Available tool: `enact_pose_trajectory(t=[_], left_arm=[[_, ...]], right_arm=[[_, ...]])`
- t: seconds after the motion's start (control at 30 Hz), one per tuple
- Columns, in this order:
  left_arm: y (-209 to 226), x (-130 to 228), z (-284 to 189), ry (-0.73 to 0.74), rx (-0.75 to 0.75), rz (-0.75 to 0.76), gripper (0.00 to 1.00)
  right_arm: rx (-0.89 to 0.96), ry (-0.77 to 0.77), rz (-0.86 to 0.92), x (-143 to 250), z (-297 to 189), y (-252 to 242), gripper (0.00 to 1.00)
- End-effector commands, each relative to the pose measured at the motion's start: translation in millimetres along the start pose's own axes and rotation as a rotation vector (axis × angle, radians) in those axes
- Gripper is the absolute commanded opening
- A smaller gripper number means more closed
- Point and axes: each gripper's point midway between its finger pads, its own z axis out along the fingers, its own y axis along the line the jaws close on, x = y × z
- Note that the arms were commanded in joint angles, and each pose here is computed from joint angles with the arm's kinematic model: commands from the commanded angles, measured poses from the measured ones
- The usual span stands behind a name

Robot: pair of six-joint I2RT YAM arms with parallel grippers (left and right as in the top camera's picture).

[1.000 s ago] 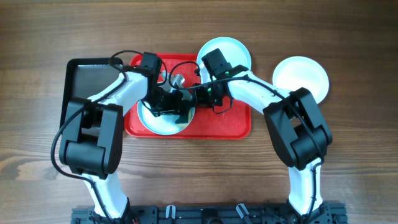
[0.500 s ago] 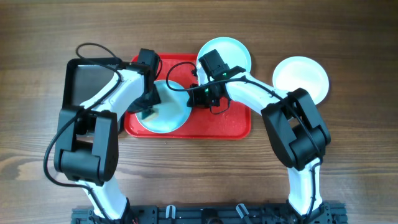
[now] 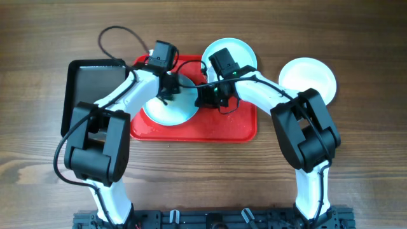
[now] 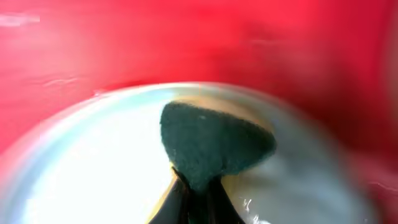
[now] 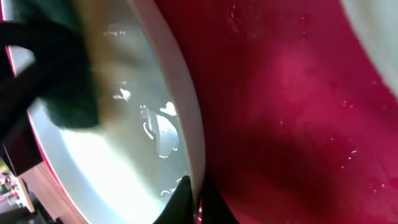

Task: Clean dirty plates on tray and stack at the side
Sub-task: 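Scrub the light-blue plate with the sponge while the right gripper holds it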

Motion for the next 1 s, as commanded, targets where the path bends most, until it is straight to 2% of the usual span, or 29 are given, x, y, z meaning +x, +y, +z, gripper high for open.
enact_pose_trajectory(t=[0.0, 0.1, 0.2, 0.27, 0.33, 0.4, 0.5, 0.6, 0.67, 0.73, 0.8, 0.9, 0.97], left_arm=[[-78, 32, 2, 0.119, 0.371, 0.140, 0.04], [-76, 38, 2, 0.146, 0.363, 0.139, 0.04], [-76, 46, 0, 0.163, 0.385, 0.234, 0.04], [-66, 42, 4, 0.148, 0.331, 0.227, 0.04], [-36, 29, 11, 0.113, 0.176, 0.136, 0.04], [21, 11, 14, 0.035, -0.096, -0.077, 0.04], [85, 1, 3, -0.050, -0.362, -0.268, 0.04], [132, 6, -16, -0.089, -0.579, -0.361, 0.04], [142, 16, -22, -0.063, -0.644, -0.355, 0.04], [136, 34, -21, 0.032, -0.620, -0.328, 0.04], [114, 53, -13, 0.165, -0.494, -0.240, 0.04], [61, 79, -4, 0.347, -0.176, -0.075, 0.04], [17, 93, -8, 0.429, 0.110, 0.043, 0.04]], right_arm=[[0.088, 0.038, -0.015, 15, 18, -24, 0.04], [0.088, 0.038, -0.015, 15, 18, -24, 0.04], [0.088, 0.038, -0.015, 15, 18, -24, 0.04], [0.088, 0.038, -0.014, 15, 18, -24, 0.04], [0.088, 0.039, -0.014, 15, 18, -24, 0.04], [0.088, 0.039, -0.014, 15, 18, -24, 0.04], [0.089, 0.040, -0.013, 16, 18, -24, 0.04], [0.089, 0.040, -0.013, 16, 18, -24, 0.04], [0.088, 0.038, -0.014, 15, 18, -24, 0.04], [0.087, 0.036, -0.014, 15, 18, -24, 0.04], [0.087, 0.037, -0.014, 15, 18, -24, 0.04], [0.088, 0.038, -0.014, 15, 18, -24, 0.04], [0.088, 0.037, -0.015, 15, 18, -24, 0.04]])
